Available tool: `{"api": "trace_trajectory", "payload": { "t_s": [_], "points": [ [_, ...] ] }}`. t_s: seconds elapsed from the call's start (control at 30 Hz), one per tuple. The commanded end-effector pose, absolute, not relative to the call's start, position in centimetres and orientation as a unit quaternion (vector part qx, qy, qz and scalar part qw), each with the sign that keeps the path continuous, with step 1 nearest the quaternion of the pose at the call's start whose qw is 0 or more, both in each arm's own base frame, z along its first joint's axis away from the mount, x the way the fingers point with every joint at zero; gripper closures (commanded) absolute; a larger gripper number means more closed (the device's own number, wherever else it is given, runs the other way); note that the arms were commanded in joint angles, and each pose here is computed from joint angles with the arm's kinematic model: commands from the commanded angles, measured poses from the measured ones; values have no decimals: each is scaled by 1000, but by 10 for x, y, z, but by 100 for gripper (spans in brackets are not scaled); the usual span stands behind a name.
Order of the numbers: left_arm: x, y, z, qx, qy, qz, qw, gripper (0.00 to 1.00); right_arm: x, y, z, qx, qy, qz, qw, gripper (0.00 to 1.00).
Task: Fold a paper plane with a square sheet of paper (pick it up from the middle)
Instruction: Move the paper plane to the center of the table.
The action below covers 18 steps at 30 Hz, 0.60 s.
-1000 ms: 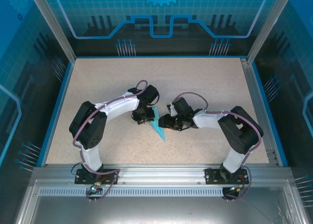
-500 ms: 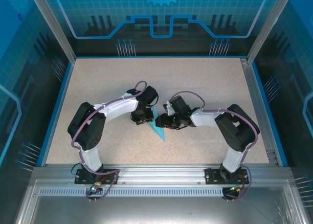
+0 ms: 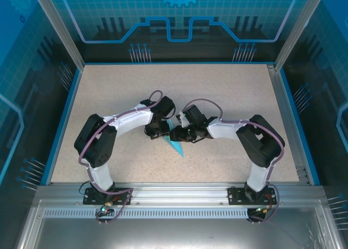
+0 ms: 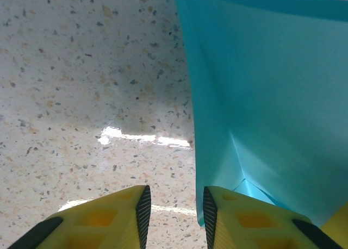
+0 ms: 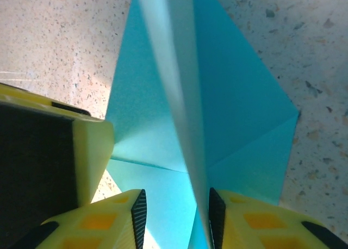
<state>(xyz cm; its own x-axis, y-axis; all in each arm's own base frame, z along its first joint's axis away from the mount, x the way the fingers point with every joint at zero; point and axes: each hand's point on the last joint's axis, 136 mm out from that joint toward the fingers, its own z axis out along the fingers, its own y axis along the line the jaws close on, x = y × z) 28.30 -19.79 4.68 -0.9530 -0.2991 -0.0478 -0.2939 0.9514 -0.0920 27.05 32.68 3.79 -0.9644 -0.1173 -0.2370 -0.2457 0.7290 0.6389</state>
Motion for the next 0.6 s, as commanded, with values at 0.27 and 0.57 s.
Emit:
{"api": "trace_trajectory", "payload": {
  "t_s": [0.27, 0.57],
  "points": [
    [283, -194, 58, -158, 985, -54, 53, 66, 261, 326, 23, -120, 941, 307, 78, 73],
    [288, -191, 86, -167, 975, -90, 113, 66, 266, 322, 34, -117, 951, 265, 108, 93]
  ]
}}
